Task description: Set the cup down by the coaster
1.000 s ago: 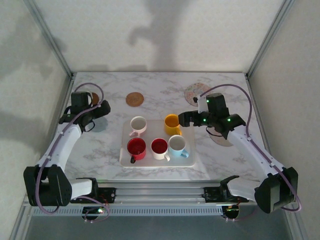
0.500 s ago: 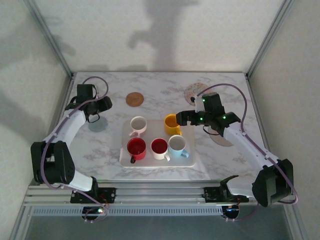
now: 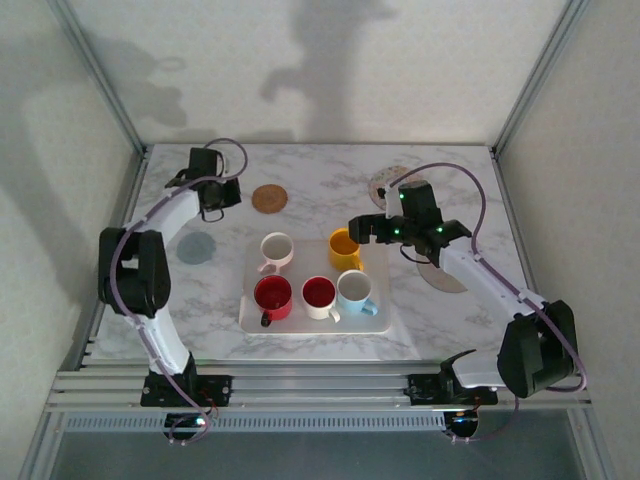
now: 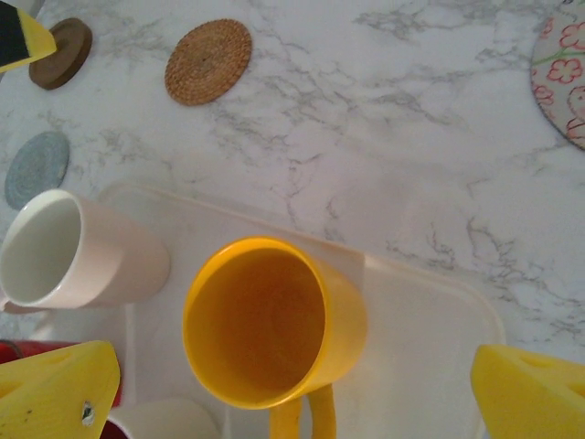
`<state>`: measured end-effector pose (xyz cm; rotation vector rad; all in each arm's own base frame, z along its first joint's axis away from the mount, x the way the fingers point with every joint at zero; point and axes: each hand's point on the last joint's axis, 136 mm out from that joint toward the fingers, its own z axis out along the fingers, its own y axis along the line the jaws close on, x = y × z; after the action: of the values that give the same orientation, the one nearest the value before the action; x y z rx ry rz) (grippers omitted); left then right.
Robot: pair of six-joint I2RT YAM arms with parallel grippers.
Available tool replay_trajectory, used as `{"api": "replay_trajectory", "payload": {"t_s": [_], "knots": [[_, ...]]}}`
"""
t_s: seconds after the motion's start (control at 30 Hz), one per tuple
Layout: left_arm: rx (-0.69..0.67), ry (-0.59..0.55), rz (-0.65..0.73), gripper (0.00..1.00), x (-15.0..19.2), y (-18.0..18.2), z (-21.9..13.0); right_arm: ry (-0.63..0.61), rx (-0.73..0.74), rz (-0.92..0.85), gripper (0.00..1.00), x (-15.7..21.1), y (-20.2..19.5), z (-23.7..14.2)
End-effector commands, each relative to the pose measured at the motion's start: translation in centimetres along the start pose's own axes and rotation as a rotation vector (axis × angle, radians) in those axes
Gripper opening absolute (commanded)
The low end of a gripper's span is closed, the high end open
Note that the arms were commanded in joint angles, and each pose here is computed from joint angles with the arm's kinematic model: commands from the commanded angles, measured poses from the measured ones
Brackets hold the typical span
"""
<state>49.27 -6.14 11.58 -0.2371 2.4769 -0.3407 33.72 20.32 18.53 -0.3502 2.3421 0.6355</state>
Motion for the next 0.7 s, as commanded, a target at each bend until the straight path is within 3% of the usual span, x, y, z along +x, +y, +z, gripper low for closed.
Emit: {"api": "replay_trajectory", "payload": {"t_s": [0.0, 0.67], "knots": [[-0.005, -0.002, 0.046, 0.0, -1.1, -1.3, 1.2, -0.081, 0.032, -0.003, 0.99, -2.6, 0.1, -0.3], [-0.008, 0.114, 0.129, 0.0, -1.0, -4.7, 11.6, -0.127, 0.153, 0.015, 0.99, -3.3, -2.5, 1.0]]}}
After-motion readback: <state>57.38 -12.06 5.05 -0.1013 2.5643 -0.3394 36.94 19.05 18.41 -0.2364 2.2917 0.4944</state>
